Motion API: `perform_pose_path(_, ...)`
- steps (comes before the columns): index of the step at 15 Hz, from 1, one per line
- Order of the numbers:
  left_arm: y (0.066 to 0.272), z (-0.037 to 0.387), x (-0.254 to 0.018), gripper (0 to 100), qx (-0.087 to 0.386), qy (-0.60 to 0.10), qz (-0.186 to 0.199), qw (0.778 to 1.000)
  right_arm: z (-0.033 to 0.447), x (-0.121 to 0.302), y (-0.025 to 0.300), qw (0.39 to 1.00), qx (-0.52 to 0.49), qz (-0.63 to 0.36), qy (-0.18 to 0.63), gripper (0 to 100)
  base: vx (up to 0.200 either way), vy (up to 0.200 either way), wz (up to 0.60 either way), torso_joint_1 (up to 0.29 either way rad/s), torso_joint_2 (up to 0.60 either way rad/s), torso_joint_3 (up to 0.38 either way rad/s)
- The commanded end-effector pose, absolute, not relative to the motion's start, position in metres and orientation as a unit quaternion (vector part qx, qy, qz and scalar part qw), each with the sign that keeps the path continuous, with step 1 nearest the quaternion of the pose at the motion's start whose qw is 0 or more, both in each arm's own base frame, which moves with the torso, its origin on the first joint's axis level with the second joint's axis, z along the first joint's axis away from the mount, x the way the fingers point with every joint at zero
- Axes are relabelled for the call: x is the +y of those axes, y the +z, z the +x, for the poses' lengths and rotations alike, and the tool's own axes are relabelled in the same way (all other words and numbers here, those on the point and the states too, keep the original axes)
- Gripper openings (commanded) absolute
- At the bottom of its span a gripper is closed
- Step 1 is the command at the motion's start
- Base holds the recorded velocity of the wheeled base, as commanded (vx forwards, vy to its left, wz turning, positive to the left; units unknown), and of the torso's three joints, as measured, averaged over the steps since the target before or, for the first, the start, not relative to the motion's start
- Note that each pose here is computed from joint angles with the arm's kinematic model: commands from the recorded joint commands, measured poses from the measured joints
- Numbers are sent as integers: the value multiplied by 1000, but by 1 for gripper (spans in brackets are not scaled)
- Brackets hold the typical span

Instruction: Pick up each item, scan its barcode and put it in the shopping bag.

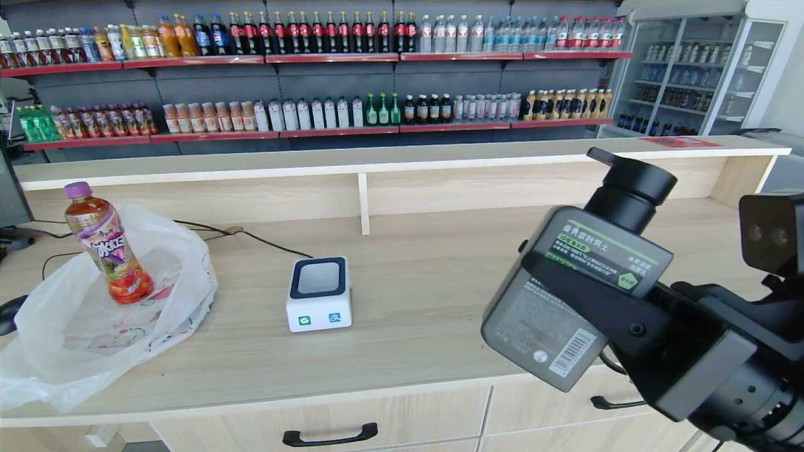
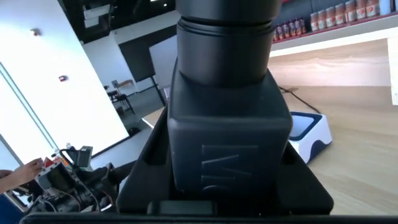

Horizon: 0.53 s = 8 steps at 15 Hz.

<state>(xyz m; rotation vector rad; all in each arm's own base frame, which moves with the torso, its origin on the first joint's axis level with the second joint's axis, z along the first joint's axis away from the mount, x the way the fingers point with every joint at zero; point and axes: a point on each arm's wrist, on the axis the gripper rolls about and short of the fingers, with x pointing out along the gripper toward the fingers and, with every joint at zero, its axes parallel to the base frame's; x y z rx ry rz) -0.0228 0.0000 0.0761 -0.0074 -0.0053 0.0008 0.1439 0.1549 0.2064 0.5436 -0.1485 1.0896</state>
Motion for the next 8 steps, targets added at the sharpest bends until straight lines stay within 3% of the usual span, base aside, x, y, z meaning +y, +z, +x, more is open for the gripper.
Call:
perform_pose_path(1,76,-23,0,0,-3,0,-4,1000,148,159,218,809,-87,268,516,0,0,0,0,0,0,0)
perform_pose_path(8,76,-23,0,0,-3,1,-4,1000,150,163,227,792,-99,271,538,0,0,0,0,0,0,0)
